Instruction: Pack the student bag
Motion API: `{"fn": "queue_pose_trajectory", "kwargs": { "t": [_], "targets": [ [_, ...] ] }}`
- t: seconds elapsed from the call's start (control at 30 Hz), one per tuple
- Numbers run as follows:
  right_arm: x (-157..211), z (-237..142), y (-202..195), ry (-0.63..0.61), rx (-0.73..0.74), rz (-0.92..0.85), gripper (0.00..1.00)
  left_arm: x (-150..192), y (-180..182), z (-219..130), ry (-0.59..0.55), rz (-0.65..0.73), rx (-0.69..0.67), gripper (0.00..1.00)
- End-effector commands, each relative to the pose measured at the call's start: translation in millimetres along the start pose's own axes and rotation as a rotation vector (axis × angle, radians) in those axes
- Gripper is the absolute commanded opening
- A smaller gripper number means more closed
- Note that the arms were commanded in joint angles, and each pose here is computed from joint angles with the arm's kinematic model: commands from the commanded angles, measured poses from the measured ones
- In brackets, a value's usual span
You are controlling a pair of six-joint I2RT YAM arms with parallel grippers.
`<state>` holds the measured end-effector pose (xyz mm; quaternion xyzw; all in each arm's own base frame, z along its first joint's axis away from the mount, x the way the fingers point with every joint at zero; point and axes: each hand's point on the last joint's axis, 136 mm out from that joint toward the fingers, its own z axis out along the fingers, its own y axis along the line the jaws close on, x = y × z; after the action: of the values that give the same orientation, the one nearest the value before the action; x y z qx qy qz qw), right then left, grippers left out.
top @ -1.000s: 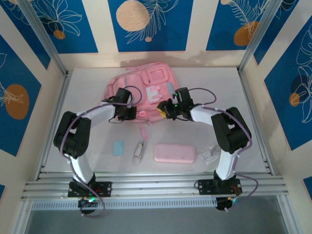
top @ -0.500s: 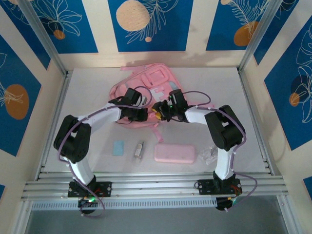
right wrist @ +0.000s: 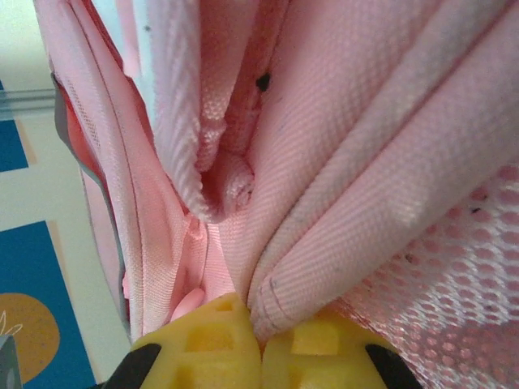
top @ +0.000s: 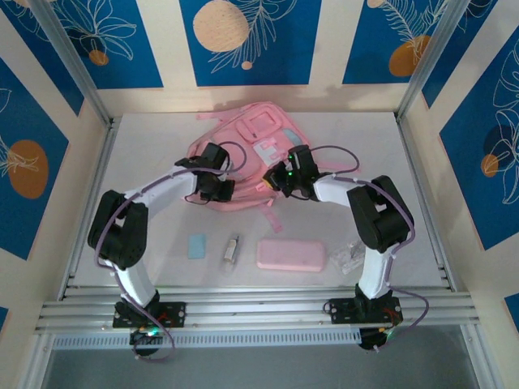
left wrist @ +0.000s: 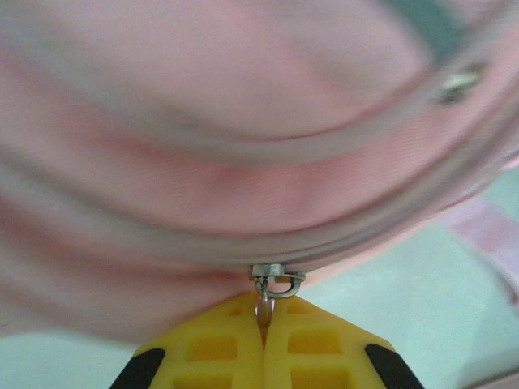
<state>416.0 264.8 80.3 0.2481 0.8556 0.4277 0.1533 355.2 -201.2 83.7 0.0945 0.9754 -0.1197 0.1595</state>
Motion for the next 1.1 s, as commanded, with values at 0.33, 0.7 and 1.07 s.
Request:
{"fn": "queue_pose_trajectory", "kwargs": {
  "t": [0.33,0.7,1.07],
  "targets": [
    [-62,-37,-10,-0.117,0.111,-0.086,0.22,-3,-45,-26,0.042,0.023,0.223,0.0],
    [24,-79,2,0.148,0.02,0.003,0.62,-28,-142,-43,-0.004,0.028,0.511,0.0],
    [52,-50,-10,0.201,-0.044,0.12,0.48,-22,-178,-56,-0.01,0.06,0.601,0.0]
  ]
}}
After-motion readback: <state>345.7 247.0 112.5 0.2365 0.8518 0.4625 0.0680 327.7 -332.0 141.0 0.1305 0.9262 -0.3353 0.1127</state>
